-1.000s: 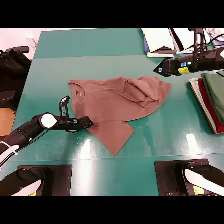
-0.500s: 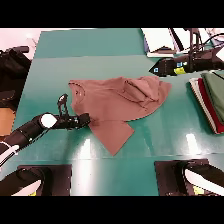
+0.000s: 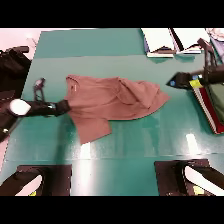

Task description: Fold the shirts.

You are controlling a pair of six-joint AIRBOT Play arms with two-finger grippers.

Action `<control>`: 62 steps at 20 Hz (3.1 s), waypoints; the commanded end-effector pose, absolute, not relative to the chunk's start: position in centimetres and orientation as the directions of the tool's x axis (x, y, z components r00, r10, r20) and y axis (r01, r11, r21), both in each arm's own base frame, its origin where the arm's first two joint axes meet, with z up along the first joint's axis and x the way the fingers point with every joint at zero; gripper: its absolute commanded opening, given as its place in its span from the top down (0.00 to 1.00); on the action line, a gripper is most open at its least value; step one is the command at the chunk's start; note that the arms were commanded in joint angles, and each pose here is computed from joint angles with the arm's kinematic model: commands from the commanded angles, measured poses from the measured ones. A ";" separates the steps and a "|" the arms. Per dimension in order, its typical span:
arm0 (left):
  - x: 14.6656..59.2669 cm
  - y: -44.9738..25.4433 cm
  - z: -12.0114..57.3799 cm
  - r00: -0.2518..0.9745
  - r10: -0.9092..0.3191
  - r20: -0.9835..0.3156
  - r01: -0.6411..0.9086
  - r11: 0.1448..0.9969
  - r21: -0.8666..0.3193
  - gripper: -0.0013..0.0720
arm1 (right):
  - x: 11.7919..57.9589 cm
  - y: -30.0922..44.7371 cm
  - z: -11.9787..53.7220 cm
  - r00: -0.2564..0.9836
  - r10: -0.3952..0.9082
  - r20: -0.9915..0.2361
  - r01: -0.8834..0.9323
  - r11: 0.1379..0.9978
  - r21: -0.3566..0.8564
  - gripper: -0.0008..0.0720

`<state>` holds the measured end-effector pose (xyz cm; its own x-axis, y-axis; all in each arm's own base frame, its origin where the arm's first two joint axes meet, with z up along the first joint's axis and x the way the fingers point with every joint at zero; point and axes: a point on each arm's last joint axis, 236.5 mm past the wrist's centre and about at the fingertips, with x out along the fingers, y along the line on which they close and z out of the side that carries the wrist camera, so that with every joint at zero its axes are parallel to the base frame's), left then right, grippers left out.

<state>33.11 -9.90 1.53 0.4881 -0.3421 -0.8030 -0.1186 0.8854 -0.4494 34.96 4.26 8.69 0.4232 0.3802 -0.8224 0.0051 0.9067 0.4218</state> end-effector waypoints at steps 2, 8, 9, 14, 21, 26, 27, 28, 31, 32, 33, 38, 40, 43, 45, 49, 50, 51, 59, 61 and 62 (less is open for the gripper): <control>33.1 -4.9 3.9 0.509 -0.242 -0.826 -0.122 0.930 -0.348 0.95 | 30.2 -0.6 1.1 0.315 0.368 -0.875 0.266 0.851 0.454 0.29; 33.1 -5.4 3.9 0.506 -0.260 -0.823 -0.123 0.922 -0.367 0.95 | 28.4 3.5 -6.4 0.159 0.516 -0.841 0.344 0.770 0.538 0.25; 33.1 -5.4 3.9 0.504 -0.261 -0.824 -0.123 0.922 -0.367 0.95 | 28.8 4.3 -7.1 0.154 0.524 -0.838 0.340 0.768 0.543 0.25; 32.9 -5.8 3.9 0.497 -0.277 -0.822 -0.124 0.915 -0.383 0.95 | 31.7 8.3 -9.2 0.184 0.526 -0.830 0.292 0.778 0.557 0.26; 32.7 -6.1 3.9 0.488 -0.291 -0.823 -0.125 0.910 -0.395 0.95 | 36.2 10.8 -7.5 0.292 0.462 -0.837 0.119 0.851 0.511 0.97; 33.4 -6.0 10.8 0.627 -0.282 -0.726 -0.051 0.915 -0.399 0.95 | 38.6 10.2 0.0 0.387 0.428 -0.817 -0.055 0.895 0.442 0.97; 33.8 -6.0 14.5 0.692 -0.279 -0.666 -0.014 0.917 -0.399 0.95 | 39.6 9.5 3.8 0.461 0.413 -0.785 -0.096 0.903 0.419 0.97; 33.8 -6.0 19.4 0.766 -0.277 -0.581 0.033 0.919 -0.393 0.95 | 40.5 8.7 8.8 0.556 0.400 -0.729 -0.135 0.909 0.395 0.97; 30.7 -6.0 35.4 0.925 -0.269 -0.268 0.179 0.931 -0.318 0.95 | 39.8 5.9 25.7 0.818 0.337 -0.467 -0.210 0.930 0.303 0.97; 28.5 -6.1 40.8 0.952 -0.268 -0.148 0.218 0.933 -0.287 0.95 | 38.2 4.9 31.4 0.880 0.306 -0.363 -0.220 0.941 0.259 0.97; 26.1 -6.2 45.4 0.963 -0.268 -0.042 0.249 0.934 -0.256 0.95 | 36.0 4.1 36.4 0.924 0.274 -0.269 -0.221 0.952 0.213 0.97; 12.7 -6.6 60.5 0.885 -0.267 0.381 0.331 0.937 -0.111 0.95 | 25.6 1.2 49.4 0.996 0.083 0.007 -0.084 0.996 0.040 0.97; 9.6 -6.5 62.8 0.847 -0.259 0.464 0.332 0.940 -0.082 0.95 | 23.4 0.2 51.1 0.999 0.001 0.032 -0.001 1.000 0.000 0.97; 11.4 -6.0 62.1 0.871 -0.241 0.429 0.306 0.948 -0.090 0.95 | 22.5 -0.6 52.3 0.998 -0.052 0.029 0.053 0.998 -0.031 0.97; 16.8 -6.1 58.2 0.930 -0.248 0.272 0.290 0.948 -0.128 0.95 | 24.2 -0.7 51.5 0.999 -0.018 -0.028 0.017 1.000 -0.021 0.97; 30.2 -6.7 44.7 0.934 -0.294 -0.203 0.243 0.939 -0.242 0.95 | 31.8 0.6 42.6 0.927 0.178 -0.331 -0.151 0.983 0.105 0.97; 33.1 -7.0 40.6 0.895 -0.315 -0.316 0.230 0.932 -0.279 0.95 | 34.0 0.9 39.3 0.885 0.213 -0.415 -0.166 0.975 0.146 0.97; 35.7 -7.4 36.5 0.846 -0.335 -0.415 0.214 0.926 -0.311 0.95 | 36.2 0.8 35.2 0.832 0.217 -0.511 -0.152 0.974 0.166 0.97; 47.9 -9.4 7.2 0.450 -0.396 -0.800 0.106 0.914 -0.392 0.95 | 44.9 1.2 7.3 0.381 0.195 -0.904 -0.050 0.981 0.190 0.97; 50.6 -9.0 5.9 0.511 -0.378 -0.772 0.079 0.915 -0.395 0.95 | 47.5 0.6 5.9 0.391 0.190 -0.900 -0.031 0.981 0.194 0.97; 51.5 -8.5 6.1 0.543 -0.363 -0.757 0.073 0.919 -0.388 0.95 | 48.7 0.4 6.0 0.403 0.189 -0.895 -0.029 0.981 0.194 0.97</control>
